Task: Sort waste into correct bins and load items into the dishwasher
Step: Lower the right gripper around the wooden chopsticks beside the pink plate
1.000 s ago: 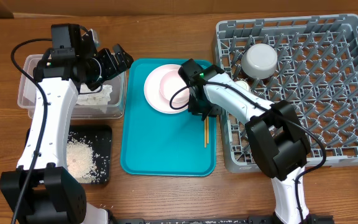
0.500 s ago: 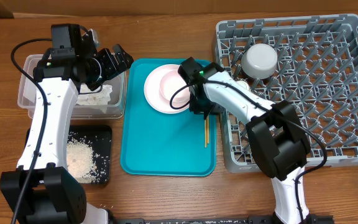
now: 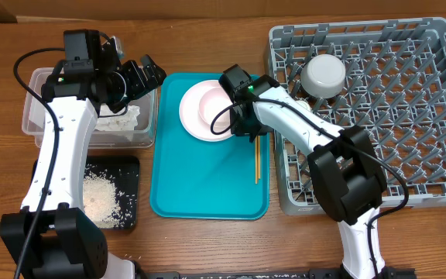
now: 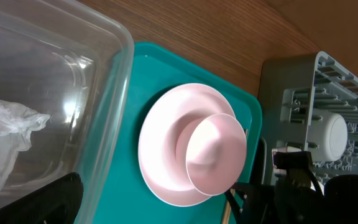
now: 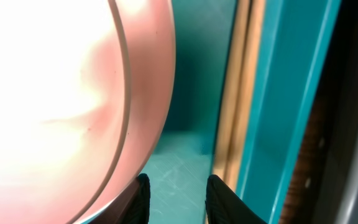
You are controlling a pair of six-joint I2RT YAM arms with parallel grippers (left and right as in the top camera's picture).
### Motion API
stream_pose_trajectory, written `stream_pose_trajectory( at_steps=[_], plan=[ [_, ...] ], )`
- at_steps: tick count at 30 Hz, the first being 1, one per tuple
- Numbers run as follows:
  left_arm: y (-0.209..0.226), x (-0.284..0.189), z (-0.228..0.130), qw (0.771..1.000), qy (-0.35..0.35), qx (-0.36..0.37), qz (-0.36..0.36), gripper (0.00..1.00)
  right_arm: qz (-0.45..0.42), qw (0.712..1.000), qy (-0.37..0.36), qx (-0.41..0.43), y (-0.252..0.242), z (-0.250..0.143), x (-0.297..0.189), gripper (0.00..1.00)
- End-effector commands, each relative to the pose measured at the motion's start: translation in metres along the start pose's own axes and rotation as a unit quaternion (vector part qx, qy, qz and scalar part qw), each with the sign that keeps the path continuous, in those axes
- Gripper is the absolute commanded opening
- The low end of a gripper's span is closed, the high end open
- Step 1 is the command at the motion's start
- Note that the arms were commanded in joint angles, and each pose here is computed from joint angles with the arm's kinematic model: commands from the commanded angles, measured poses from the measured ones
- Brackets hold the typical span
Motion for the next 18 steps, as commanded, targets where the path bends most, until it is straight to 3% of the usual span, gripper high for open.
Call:
stream_pose_trajectory(
  at_steps=[1, 8, 18],
  plan=[
    [-0.008, -0.008, 0.003, 1.0, -0.014, 0.011, -0.008, 1.0, 0.023, 0.999, -0.022, -0.01, 0.006, 0.008, -0.01, 0.32],
    [-0.008, -0.008, 0.003, 1.0, -0.014, 0.011, -0.008, 1.0, 0.05, 0.998, -0.024, -0.026, 0.016, 0.008, -0.011, 0.32],
    [-0.008, -0.008, 0.003, 1.0, -0.014, 0.011, -0.008, 1.0, 0.004, 0.999, 0.019, -0.048, 0.003, -0.005, -0.01, 0.32]
  ],
)
Point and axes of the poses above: each gripper's point midway between its finger pads, its own x axis out along the fingers, its own y axis along the line the jaws close on, z = x × y, the point moved 10 cm from there along -x, back along the fingers, and after that the axes turned 14 degrees about -x, right-handed, at the moved point
